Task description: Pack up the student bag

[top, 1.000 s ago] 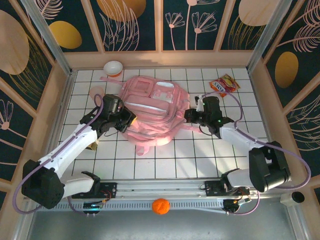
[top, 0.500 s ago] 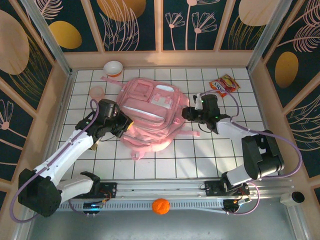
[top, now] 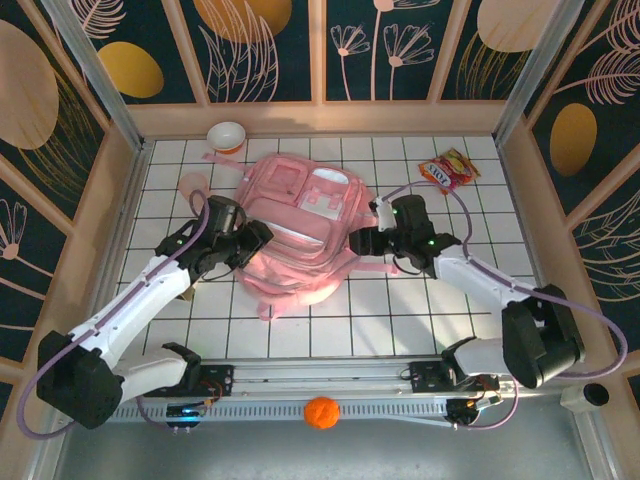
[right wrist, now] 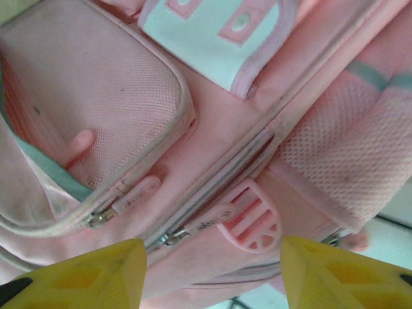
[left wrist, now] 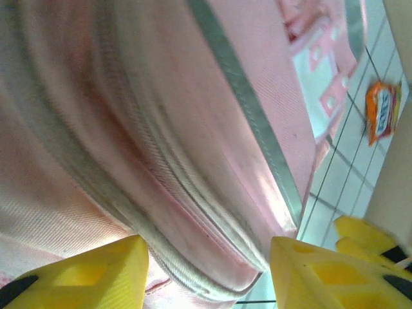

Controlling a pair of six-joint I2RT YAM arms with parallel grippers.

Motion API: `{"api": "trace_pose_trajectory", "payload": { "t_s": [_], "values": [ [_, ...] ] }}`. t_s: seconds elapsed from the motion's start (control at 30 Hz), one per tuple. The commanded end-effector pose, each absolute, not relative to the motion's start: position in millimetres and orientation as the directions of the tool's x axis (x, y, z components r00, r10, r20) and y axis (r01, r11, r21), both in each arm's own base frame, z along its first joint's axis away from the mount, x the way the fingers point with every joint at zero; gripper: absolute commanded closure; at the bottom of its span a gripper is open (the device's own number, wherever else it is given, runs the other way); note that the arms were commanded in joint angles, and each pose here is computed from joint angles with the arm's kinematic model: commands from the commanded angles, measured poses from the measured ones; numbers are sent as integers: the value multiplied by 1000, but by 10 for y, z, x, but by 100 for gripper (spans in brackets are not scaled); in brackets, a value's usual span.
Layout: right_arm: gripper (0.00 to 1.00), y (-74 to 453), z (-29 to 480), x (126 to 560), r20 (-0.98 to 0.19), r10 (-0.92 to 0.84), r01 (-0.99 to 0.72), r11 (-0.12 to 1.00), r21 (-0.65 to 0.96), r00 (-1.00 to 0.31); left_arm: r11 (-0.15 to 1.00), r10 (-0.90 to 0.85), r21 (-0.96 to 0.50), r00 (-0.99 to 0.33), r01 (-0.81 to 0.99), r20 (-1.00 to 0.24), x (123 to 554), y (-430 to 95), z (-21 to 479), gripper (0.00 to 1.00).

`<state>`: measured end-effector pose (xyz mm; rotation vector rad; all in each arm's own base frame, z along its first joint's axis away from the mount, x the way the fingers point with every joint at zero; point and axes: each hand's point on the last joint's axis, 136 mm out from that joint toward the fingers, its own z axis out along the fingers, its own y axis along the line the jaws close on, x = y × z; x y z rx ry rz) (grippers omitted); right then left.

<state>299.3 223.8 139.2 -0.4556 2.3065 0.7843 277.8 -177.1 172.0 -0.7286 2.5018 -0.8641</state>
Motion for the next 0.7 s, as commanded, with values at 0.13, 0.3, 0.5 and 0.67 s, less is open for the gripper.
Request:
{"api": "trace_pose_trajectory", "payload": {
  "t_s": [0.13, 0.3, 0.5, 0.67],
  "values": [
    [45, 2179, 1679, 2919, -837, -444, -790, 612, -23, -319, 815, -278, -515, -600, 267, -750, 2992, -1796, 2744, 46],
    [46, 2145, 1653, 2913, -808, -557, -836, 524, -160, -194, 786, 88, -100, -271, 611, -959, 2867, -1917, 3042, 49],
    [49, 2132, 1525, 2913, -752, -650, -867, 433, -248, -109, 243, 591, 389, 182, 888, -786, 2356, -2238, 2327, 47],
    [50, 2169, 1521, 2932, -746, -660, -875, 408, -260, -86, 114, 700, 499, 287, 859, -653, 2459, -2226, 1894, 41]
  ]
}}
